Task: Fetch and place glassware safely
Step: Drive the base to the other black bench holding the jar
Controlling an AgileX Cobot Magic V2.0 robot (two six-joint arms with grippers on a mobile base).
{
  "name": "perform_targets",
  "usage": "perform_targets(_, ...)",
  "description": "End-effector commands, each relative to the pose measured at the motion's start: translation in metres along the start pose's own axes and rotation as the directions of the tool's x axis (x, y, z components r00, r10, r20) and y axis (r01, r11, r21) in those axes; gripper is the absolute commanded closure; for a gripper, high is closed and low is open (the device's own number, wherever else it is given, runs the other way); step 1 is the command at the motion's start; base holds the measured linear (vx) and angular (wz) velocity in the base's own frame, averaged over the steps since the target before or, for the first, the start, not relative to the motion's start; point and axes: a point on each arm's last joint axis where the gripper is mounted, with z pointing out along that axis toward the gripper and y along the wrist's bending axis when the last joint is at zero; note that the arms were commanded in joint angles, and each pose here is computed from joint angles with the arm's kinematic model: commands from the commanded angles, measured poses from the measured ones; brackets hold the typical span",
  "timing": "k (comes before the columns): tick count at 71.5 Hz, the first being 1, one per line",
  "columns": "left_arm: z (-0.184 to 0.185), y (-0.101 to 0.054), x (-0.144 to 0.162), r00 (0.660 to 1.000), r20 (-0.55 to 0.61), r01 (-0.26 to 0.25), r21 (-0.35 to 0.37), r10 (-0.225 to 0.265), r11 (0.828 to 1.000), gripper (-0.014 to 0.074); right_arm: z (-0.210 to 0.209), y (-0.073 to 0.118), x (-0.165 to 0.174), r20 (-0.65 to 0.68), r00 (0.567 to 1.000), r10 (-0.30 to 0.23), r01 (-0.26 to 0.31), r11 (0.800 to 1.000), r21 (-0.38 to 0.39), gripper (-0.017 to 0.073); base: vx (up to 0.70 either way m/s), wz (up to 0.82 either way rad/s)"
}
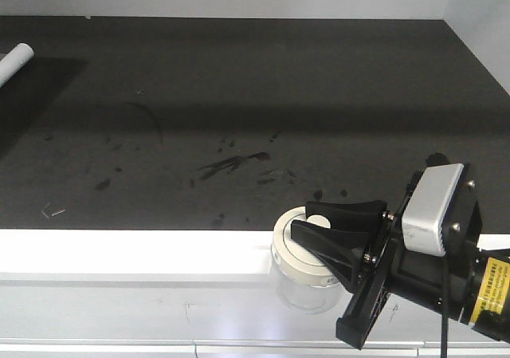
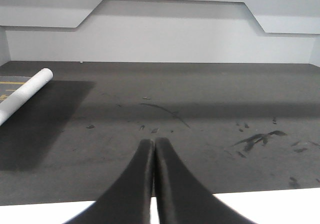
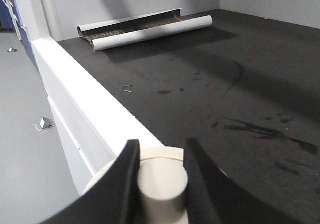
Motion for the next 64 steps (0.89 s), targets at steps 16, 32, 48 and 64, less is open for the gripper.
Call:
perform_targets(16,-0.0008,-0.0026,-0.0151,0.996,0.092,0.008,0.024,-0.010,1.000,0.0601,-0.0007,0.0030,-0.0180,0.100,0.995,0.015,-0.011,0.999,-0.038,0.0560,-0.01,0.06)
perform_targets(32,-0.0008,-0.0026,-0.0151,0.996,0.092,0.008,0.024,-0.010,1.000,0.0601,-0.0008,0.0031,-0.0180,0.101,0.995,0.015,-0.011,0.999,-0.039,0.0560,-0.06,0.35)
perform_targets(48,-0.0008,-0.0026,-0.0151,0.996,0.092,0.008,0.024,-0.010,1.000,0.0601,-0.0008,0.0031,-0.0180,0.101,0.995,0.015,-0.011,0.999,-0.039,0.0560,-0.11,0.74)
perform_targets(64,-0.0008,-0.0026,-0.0151,0.996,0.092,0.008,0.024,-0.010,1.000,0.0601,-0.0008,0.0031,-0.0180,0.101,0.995,0.015,-0.011,0.999,-0.039,0.0560,-0.12,0.90)
